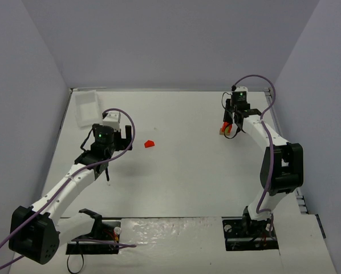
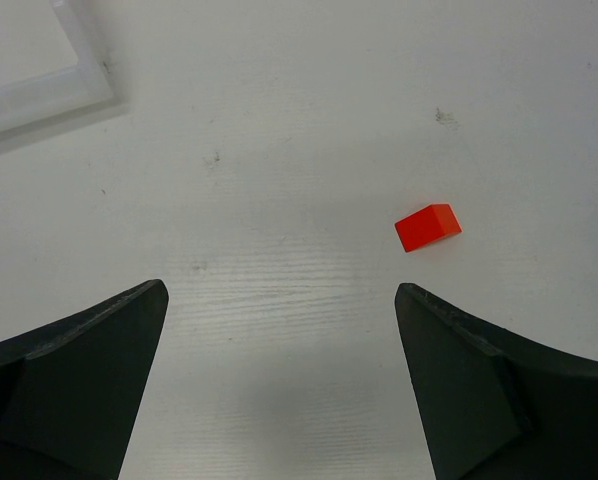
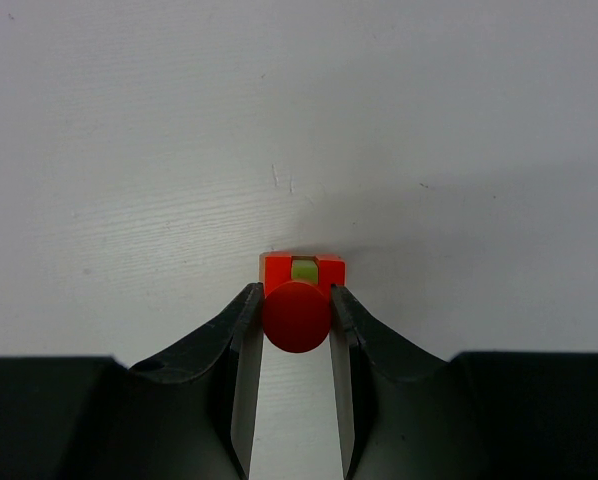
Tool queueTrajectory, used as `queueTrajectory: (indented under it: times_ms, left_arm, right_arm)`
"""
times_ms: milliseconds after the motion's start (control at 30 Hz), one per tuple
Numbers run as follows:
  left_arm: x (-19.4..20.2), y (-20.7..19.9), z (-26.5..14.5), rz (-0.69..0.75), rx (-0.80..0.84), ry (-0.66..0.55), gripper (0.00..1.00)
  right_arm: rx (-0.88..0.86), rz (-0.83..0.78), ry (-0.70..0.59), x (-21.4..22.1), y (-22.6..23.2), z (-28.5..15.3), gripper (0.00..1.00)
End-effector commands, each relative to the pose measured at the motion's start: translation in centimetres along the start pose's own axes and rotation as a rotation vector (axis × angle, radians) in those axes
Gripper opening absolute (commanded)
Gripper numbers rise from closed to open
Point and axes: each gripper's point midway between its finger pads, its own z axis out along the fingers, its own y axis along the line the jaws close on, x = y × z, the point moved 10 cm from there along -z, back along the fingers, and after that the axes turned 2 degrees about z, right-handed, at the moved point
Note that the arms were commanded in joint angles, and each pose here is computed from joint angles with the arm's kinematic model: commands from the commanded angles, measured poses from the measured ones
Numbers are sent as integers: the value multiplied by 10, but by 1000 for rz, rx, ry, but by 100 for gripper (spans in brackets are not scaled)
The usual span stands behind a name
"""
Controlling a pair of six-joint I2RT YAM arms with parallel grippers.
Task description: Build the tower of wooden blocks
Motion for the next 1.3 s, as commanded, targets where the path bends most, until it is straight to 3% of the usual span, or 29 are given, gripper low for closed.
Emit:
queueTrajectory:
  times_ms: [0, 1267]
  left_arm:
    - [-12, -1, 2, -12, 13, -72, 97]
    - [-13, -2, 1, -16, 28, -80, 97]
  right_arm:
    - [2, 35, -94, -23, 0, -4, 0]
    - [0, 57, -86, -15, -2, 6, 0]
